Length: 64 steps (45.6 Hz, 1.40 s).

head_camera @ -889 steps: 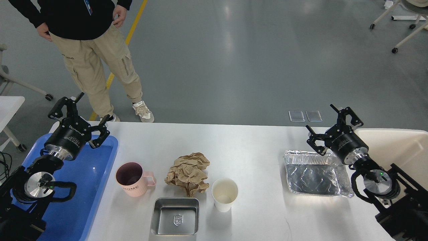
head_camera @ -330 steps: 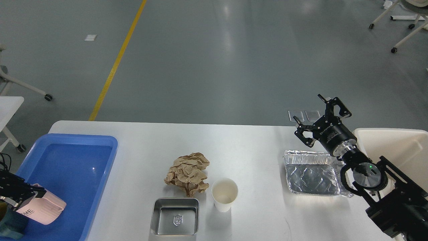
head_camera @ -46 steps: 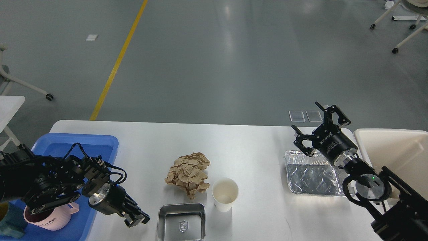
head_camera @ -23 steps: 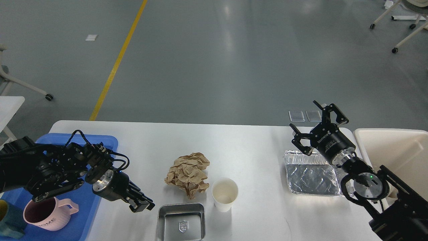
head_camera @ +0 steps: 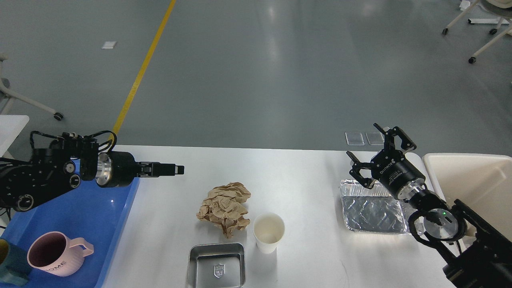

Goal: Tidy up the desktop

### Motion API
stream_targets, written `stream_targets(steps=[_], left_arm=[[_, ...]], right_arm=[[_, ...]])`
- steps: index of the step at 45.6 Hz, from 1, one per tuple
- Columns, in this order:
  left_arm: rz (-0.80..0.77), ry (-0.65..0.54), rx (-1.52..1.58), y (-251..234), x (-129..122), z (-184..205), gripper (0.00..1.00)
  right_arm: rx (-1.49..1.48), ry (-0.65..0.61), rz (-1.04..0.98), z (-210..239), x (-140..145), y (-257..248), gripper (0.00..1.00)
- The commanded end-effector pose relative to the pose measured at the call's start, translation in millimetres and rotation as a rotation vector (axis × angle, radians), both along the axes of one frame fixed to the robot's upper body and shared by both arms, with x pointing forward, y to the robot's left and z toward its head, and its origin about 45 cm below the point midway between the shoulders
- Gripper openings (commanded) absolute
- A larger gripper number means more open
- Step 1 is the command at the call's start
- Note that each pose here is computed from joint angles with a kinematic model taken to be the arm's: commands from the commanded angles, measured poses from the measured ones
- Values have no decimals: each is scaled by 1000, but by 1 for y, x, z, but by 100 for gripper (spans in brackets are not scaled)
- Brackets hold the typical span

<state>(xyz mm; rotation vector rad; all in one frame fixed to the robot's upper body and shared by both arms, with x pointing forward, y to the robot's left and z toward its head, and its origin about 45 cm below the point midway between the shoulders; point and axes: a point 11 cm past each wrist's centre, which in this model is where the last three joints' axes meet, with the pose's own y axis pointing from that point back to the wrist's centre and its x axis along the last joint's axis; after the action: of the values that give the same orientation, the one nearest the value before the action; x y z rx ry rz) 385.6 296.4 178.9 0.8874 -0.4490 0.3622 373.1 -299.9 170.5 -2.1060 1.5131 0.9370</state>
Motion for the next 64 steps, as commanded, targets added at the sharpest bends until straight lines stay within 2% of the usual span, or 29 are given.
stream_targets(steps=[1,15,19,25,33,44,50,64], left_arm=[[113,5,-54,31,-13,19,97],[310,-5,15,116,-74,41,97],[402,-11,20,132,-86,46,97],[545,39,-71,139,-98,56,97],[541,58,-117,145,-114,67,97],[524,98,-117,143,-114,61,97],[448,94,-112,125,-94,49,97],[-80,96,154,48,-65,40,97]], right_arm=[[-2,2,3,-1,-1,1,100],[-3,11,0,-4,-3,0,100],[-4,11,1,-4,-3,-1,100],[-3,10,5,-4,-5,1,100],[1,9,8,-4,-5,2,100],[7,5,13,-2,-6,5,100],[7,2,15,-1,-6,5,100],[10,2,18,-2,-10,6,100]])
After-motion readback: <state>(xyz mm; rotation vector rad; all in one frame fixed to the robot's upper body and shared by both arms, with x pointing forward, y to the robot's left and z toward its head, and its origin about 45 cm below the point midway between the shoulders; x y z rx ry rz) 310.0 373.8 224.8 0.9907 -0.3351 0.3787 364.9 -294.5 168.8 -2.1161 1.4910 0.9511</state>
